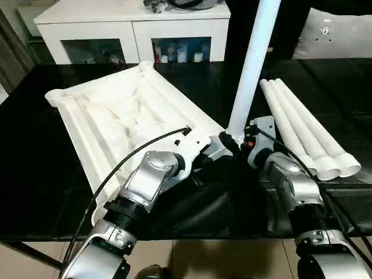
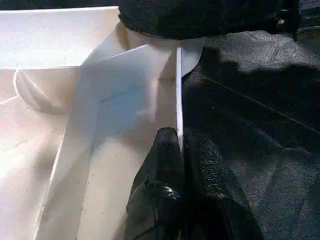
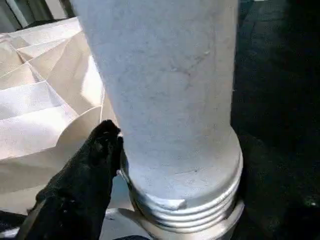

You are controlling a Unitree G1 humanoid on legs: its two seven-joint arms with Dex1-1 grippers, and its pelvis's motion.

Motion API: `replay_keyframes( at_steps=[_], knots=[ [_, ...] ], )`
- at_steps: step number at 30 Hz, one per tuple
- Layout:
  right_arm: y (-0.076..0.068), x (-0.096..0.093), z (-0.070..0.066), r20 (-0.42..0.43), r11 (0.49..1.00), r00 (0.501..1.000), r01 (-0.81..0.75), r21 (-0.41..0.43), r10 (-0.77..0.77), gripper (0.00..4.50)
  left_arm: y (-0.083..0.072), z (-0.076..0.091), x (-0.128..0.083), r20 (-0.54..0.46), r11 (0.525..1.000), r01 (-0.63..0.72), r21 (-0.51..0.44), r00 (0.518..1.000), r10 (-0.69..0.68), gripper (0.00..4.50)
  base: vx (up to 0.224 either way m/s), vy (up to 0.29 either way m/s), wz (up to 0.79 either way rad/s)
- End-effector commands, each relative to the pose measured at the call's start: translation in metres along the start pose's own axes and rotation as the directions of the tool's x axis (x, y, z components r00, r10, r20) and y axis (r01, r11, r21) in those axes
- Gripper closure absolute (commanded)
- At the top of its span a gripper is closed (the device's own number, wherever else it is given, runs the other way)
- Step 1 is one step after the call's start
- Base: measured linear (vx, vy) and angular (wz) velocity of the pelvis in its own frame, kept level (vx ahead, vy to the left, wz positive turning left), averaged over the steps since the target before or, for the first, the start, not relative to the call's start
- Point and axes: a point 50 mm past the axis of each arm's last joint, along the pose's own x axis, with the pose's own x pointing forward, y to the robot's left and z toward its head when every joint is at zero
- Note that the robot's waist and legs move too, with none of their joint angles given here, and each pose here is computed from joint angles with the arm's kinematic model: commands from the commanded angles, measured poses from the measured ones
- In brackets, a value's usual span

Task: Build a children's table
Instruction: Rotate leg to tighten

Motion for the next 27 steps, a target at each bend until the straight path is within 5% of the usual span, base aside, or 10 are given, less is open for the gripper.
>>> replay_keyframes(
  at_steps=[1, 6, 16, 21, 27],
  knots=[
    [0.008, -0.001, -0.016, -0.055, 0.999, 0.997, -0.055, 0.000, 0.054, 0.46, -0.002, 0.014, -0.001, 0.059, 0.998, 0.026, 0.060, 0.998, -0.030, 4.50, 0.000, 0.000, 0.00],
    [-0.002, -0.019, -0.008, -0.007, 0.990, 0.991, -0.132, -0.059, 0.132, 0.04, 0.006, 0.006, -0.006, 0.031, 0.993, 0.036, 0.115, 0.999, -0.040, 4.50, 0.000, 0.000, 0.00],
    [-0.022, -0.055, 0.013, -0.067, 0.927, 0.947, -0.320, -0.194, 0.313, 0.04, 0.017, -0.011, -0.021, -0.045, 0.957, 0.167, 0.236, 0.986, -0.161, 4.50, 0.000, 0.000, 0.00],
    [-0.026, -0.063, 0.024, -0.119, 0.877, 0.907, -0.421, -0.231, 0.404, 0.04, 0.016, -0.019, -0.031, -0.100, 0.886, 0.289, 0.363, 0.957, -0.272, 4.50, 0.000, 0.000, 0.00],
    [-0.013, -0.065, 0.024, -0.234, 0.767, 0.814, -0.580, -0.275, 0.532, 0.04, 0.013, -0.022, -0.044, -0.163, 0.776, 0.460, 0.432, 0.886, -0.434, 4.50, 0.000, 0.000, 0.00]
  ],
)
